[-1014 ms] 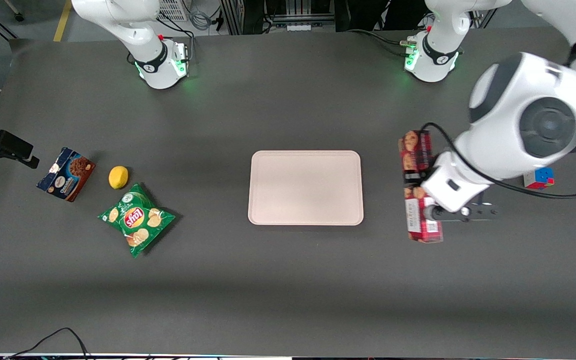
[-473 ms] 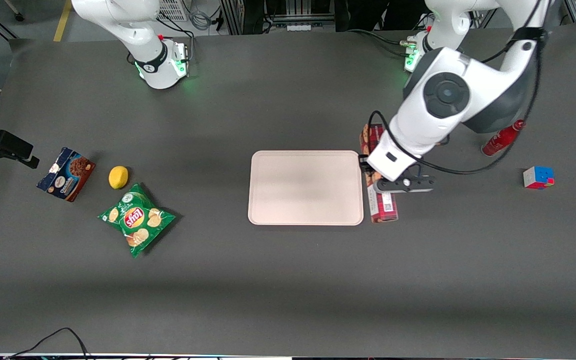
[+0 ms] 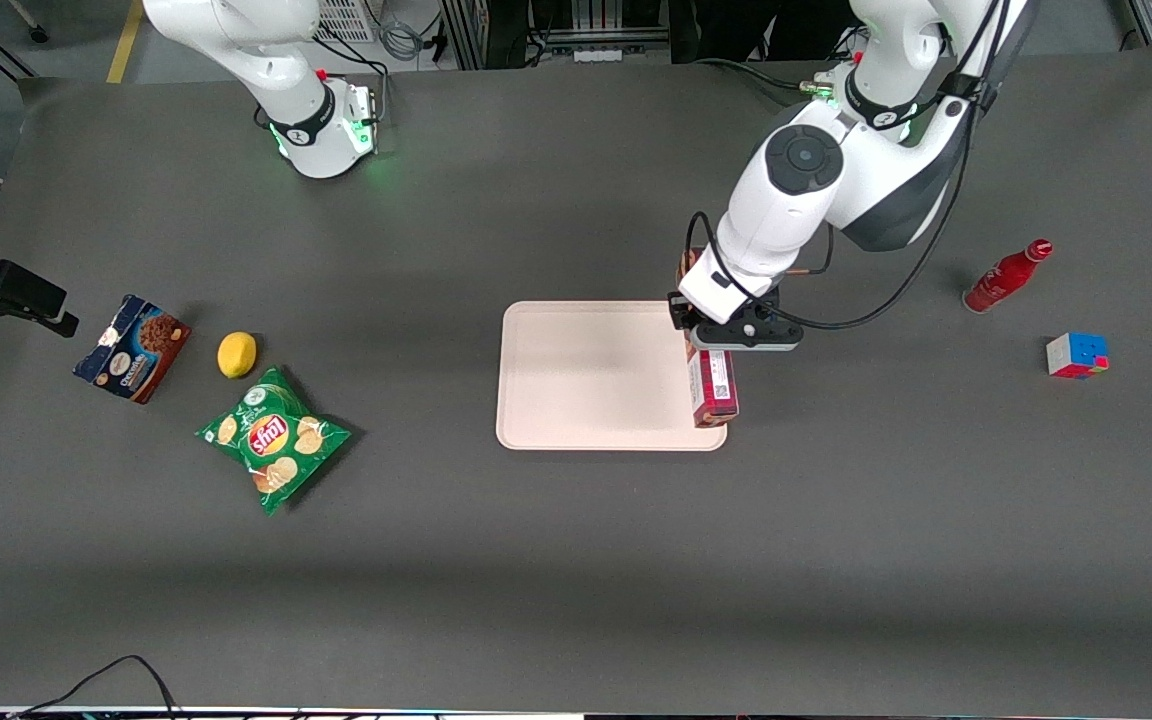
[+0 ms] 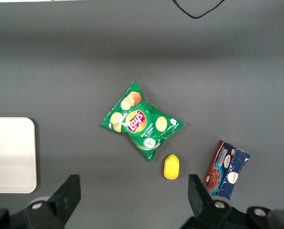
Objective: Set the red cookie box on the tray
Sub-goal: 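Lower the held box onto the tray's edge with the left gripper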
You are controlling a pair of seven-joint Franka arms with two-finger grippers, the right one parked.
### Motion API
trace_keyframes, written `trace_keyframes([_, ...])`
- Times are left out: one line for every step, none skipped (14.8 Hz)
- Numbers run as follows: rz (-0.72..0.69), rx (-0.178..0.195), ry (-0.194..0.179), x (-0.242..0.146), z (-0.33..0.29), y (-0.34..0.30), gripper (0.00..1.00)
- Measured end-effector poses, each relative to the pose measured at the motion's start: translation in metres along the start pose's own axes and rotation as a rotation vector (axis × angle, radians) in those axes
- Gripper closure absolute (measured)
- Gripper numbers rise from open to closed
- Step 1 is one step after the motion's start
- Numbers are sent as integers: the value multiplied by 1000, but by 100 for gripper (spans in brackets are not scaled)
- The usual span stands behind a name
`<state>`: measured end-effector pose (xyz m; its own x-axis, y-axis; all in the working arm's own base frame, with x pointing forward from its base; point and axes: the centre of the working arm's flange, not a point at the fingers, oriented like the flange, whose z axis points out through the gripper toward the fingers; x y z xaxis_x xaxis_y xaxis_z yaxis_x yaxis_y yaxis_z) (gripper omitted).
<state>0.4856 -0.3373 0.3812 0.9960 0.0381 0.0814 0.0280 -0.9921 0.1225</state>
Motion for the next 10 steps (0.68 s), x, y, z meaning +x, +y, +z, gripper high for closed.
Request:
trace_keyframes([8,15,20,-4,9,-2,62])
trace_keyframes([10,28,32,-9,20,-4,62])
trace_keyframes([15,37,34,-13,31,-7,62])
trace_keyframes([22,42,29,-15,43,-8,62])
trace_keyframes([33,42,26,-16,53,-9,62])
trace_keyframes([46,38,23,-16,63,-10,62])
trace_keyframes([54,32,20,-16,72,-9,62])
trace_keyframes([55,26,19,-16,80,-9,62])
trace_keyframes([54,24,20,-17,88,-9,62])
trace_keyframes([52,25,24,-18,95,-8,62])
